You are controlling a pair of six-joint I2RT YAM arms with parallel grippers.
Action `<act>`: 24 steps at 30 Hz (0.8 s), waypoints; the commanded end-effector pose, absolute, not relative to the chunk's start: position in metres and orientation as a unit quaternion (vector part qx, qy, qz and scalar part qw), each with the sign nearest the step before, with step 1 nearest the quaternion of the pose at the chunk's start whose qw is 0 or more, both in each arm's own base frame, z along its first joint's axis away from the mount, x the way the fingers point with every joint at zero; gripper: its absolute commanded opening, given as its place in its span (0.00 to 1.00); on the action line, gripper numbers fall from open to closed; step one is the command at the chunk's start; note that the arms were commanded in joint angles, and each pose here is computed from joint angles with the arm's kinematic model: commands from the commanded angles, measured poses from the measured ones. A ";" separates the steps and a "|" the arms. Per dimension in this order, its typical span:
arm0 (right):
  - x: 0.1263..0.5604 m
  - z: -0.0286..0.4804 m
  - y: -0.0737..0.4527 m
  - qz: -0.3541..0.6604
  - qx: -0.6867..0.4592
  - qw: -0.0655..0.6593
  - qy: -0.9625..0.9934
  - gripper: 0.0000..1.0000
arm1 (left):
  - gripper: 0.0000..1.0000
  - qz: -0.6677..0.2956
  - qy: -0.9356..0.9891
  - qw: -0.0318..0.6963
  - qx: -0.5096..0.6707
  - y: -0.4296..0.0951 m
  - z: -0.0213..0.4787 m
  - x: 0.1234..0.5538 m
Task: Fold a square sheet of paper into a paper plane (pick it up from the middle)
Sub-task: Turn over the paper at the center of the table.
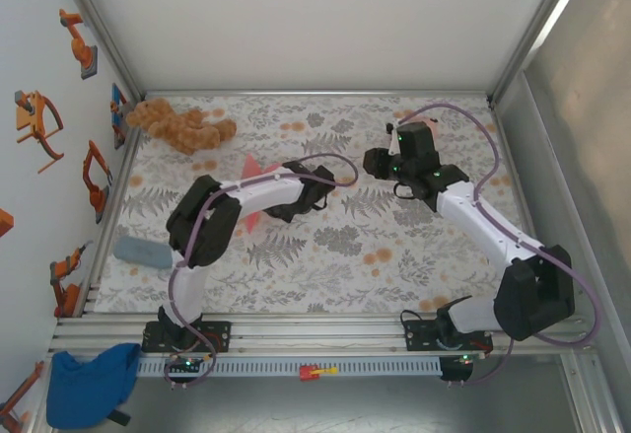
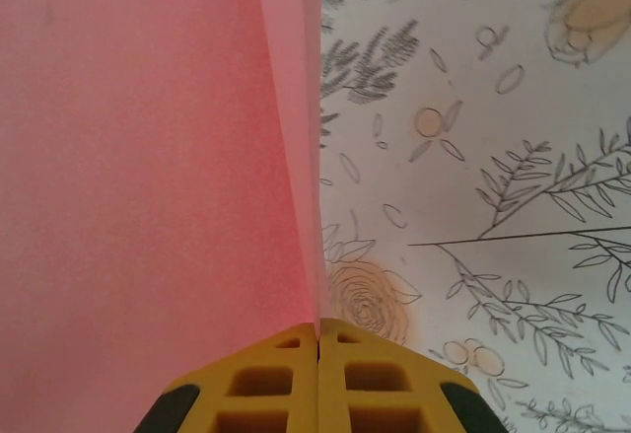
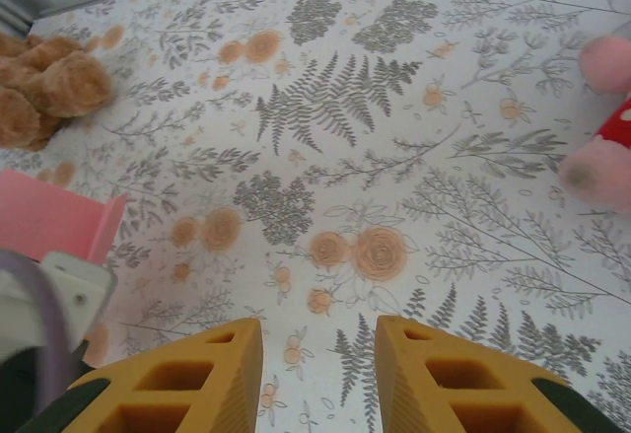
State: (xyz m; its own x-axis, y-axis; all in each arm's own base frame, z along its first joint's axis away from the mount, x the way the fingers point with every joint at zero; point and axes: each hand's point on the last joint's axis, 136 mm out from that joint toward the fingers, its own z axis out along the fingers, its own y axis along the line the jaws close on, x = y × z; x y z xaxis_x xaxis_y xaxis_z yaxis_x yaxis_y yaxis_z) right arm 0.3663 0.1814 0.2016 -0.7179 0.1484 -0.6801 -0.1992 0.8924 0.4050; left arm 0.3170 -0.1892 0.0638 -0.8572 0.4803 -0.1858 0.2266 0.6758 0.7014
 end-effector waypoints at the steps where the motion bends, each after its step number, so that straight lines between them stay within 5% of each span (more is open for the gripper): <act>1: 0.365 0.205 0.166 0.217 0.011 0.384 0.898 0.34 | 0.05 0.391 0.876 0.188 0.210 -0.193 0.073 0.317; 24: 0.368 0.195 0.157 0.217 0.039 0.366 0.904 0.32 | 0.19 0.272 0.924 0.179 0.202 -0.254 0.017 0.310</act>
State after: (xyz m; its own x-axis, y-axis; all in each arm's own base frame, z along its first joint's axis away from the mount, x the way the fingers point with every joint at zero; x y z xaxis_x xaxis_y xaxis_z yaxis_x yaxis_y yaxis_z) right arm 0.3689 0.1627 0.1981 -0.7241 0.2137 -0.6558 -0.1159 0.8996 0.4211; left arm 0.3111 -0.2426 0.0202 -0.8496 0.4863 -0.2041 0.2777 0.7416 0.6107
